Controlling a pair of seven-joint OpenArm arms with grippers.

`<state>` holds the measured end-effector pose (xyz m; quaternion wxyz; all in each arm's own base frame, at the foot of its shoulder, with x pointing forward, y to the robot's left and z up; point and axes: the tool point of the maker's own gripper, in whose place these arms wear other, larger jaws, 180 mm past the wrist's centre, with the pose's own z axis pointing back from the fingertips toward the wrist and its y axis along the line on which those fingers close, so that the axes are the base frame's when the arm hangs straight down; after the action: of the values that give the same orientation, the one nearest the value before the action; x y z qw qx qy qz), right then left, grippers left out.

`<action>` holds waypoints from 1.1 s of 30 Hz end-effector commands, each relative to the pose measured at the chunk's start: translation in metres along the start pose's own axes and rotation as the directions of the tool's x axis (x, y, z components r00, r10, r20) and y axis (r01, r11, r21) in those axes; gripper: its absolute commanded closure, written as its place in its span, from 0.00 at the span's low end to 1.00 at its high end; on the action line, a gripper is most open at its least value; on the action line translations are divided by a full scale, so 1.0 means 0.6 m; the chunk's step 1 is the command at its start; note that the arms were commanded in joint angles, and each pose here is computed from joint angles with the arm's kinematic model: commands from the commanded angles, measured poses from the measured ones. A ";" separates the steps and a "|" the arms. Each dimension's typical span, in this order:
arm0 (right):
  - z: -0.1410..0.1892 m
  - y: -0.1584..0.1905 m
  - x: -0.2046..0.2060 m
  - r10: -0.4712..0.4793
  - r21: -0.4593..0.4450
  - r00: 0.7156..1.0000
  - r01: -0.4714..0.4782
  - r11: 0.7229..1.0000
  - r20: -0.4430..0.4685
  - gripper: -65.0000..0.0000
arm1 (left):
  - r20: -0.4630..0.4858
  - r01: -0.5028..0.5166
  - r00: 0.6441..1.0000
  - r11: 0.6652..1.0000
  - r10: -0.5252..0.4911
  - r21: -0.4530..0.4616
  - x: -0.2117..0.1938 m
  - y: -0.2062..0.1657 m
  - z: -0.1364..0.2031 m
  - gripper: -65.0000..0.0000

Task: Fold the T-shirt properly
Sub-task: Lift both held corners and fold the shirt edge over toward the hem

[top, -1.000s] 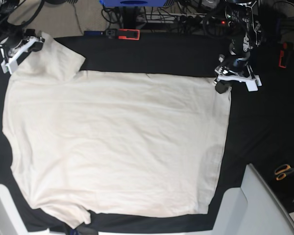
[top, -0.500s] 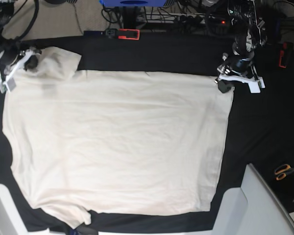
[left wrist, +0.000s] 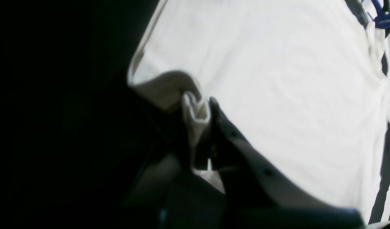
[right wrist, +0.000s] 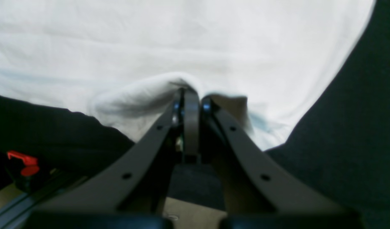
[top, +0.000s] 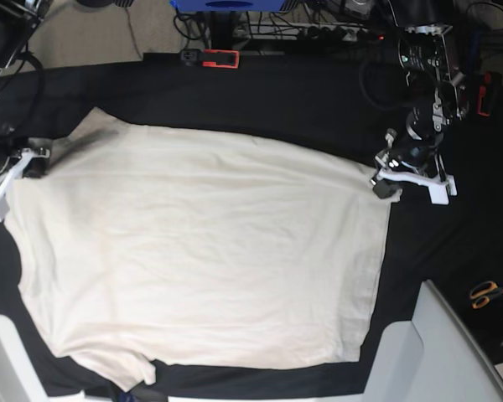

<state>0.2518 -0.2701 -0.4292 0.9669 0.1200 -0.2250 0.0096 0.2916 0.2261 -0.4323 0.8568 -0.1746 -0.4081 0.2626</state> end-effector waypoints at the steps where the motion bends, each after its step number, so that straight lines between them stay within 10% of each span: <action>1: 0.015 -0.018 0.036 0.013 -0.018 0.999 -0.012 1.000 0.048 0.99 | 0.031 0.018 0.999 1.000 -0.018 -0.013 0.023 -0.009 -0.002 1.00; 33: -0.075 -0.020 0.214 -0.027 0.126 0.983 0.004 0.992 0.183 0.99 | -0.043 0.149 0.988 0.986 -0.146 0.076 0.063 -0.030 -0.114 1.00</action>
<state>0.3690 -0.2656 -0.4377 0.9424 0.1877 -0.2767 0.0022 0.3568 0.2223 -0.4577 0.8980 -0.1156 -0.3662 0.2145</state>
